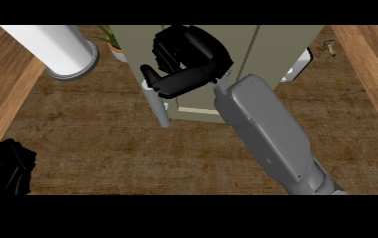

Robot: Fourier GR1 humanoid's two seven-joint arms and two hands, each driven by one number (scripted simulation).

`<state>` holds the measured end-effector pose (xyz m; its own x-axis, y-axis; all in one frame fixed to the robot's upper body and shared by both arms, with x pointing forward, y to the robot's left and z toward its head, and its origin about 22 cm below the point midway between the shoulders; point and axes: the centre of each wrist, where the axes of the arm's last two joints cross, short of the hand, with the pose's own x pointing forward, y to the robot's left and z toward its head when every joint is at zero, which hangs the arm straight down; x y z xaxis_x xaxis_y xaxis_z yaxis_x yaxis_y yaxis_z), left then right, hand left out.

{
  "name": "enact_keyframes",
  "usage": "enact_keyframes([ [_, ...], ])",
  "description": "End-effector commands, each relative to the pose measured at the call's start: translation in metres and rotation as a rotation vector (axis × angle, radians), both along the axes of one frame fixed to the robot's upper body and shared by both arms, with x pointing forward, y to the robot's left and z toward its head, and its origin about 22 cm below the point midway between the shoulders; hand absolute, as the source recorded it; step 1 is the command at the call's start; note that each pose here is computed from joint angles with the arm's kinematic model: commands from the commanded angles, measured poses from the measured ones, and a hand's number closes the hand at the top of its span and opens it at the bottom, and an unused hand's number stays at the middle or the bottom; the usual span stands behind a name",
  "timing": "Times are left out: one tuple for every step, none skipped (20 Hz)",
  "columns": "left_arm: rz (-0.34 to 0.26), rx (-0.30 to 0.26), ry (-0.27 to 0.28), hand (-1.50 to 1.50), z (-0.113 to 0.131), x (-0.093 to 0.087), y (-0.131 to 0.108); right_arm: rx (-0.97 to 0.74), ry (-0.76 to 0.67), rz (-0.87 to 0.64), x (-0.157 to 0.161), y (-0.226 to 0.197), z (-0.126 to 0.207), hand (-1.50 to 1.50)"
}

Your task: Pick up the wine, place it into the cabinet and close the cabinet

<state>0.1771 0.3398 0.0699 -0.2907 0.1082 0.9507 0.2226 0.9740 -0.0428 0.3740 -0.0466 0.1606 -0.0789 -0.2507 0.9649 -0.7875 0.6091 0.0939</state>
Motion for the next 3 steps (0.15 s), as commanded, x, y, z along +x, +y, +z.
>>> enact_keyframes([
  [-0.001,-0.003,0.0,1.5,-0.0027,-0.0049,-0.0066,-0.019,0.07,-0.212,0.0346,-0.0528,-0.0066,1.5],
  [-0.01,0.011,-0.023,1.5,0.0048,0.0046,0.0005,-0.018,0.044,-0.214,0.0352,-0.0439,-0.0029,1.5],
  [-0.01,-0.008,0.003,1.5,-0.0012,-0.0036,-0.0012,-0.033,0.06,-0.224,0.0382,-0.0533,-0.0032,1.5],
])
